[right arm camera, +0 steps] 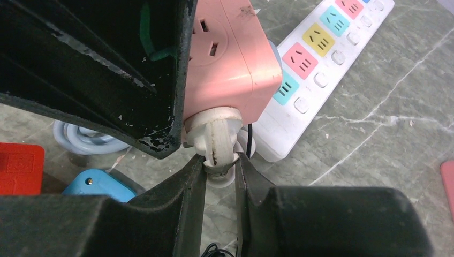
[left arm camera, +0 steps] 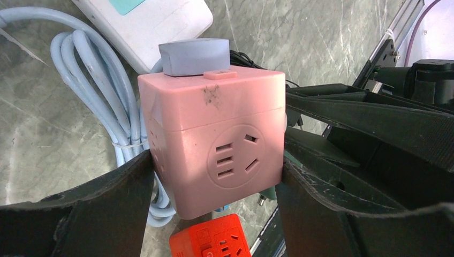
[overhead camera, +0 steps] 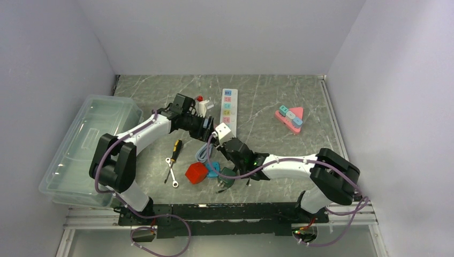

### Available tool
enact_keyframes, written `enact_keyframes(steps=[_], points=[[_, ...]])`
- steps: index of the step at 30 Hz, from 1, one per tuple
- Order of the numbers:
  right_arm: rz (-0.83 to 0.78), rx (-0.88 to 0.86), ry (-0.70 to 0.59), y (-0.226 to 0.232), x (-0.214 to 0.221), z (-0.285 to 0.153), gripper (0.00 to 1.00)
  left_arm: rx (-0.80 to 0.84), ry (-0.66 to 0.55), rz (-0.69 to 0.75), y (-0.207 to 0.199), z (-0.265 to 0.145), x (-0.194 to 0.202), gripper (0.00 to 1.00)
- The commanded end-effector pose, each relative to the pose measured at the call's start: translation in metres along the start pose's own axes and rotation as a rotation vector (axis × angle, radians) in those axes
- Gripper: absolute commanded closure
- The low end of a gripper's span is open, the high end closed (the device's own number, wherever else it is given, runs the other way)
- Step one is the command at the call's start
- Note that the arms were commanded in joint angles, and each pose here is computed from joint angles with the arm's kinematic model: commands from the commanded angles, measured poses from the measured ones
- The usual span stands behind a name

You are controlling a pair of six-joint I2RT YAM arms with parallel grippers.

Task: Pull the plug off the socket
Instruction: Remove the plug from the socket.

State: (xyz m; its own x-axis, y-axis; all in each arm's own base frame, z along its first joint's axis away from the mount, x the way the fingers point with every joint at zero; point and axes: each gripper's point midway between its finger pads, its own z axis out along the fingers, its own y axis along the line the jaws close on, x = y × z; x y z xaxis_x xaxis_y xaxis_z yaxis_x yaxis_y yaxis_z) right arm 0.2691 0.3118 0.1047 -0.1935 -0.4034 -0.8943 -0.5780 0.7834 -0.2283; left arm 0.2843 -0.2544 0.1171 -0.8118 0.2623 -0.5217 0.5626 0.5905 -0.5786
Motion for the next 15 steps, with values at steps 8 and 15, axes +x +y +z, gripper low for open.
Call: enact_keyframes(steps=[8,15], points=[[0.230,-0.172,-0.201,-0.038,-0.059,-0.005,1.00,0.009,-0.060,0.161,0.001,-0.010,-0.027,1.00],[0.245,-0.214,-0.201,-0.040,-0.060,-0.005,1.00,-0.016,-0.067,0.158,0.003,-0.008,-0.028,1.00]])
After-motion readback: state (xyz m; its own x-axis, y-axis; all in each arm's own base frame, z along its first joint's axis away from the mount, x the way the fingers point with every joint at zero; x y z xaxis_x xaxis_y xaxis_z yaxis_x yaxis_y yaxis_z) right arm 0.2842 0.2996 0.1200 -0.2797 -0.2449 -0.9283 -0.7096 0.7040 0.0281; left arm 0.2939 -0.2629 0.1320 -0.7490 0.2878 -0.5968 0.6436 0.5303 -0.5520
